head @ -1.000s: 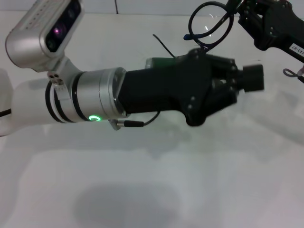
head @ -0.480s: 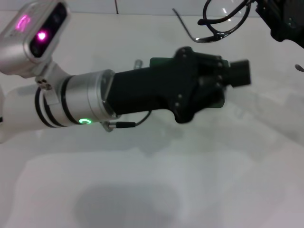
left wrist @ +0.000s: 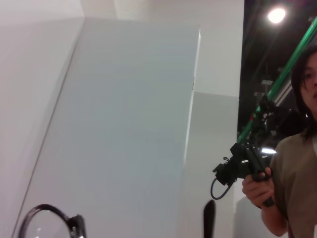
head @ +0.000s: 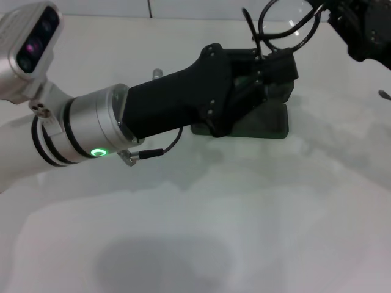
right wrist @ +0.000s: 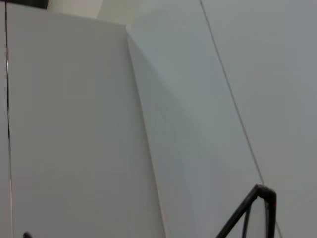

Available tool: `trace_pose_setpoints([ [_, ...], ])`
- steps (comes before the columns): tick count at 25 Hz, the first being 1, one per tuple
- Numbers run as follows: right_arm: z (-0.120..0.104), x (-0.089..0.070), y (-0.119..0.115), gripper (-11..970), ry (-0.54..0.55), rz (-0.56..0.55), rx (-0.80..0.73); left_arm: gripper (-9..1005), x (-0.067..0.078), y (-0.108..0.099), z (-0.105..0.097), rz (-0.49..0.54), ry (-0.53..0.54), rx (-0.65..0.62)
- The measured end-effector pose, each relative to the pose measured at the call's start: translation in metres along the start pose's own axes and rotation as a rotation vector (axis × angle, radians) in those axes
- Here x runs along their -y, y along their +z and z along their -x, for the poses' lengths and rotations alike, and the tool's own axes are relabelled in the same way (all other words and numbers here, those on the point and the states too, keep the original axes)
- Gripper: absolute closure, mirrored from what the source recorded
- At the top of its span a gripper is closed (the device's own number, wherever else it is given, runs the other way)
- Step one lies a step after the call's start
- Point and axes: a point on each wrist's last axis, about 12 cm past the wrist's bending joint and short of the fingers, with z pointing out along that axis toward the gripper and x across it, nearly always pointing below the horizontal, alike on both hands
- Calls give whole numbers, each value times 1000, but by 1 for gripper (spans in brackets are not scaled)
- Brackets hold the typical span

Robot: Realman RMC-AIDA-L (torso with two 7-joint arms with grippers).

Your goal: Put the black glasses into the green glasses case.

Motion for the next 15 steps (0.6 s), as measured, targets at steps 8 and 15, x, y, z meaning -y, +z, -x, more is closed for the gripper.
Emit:
trace_pose_setpoints([
  [8,-9,-3,19,863,6,50,-76,946,0,8,-3,-36,-12,-26],
  [15,-15,-12,37,864,5,131,-127,946,-6,6,-7,38,-61,-28],
])
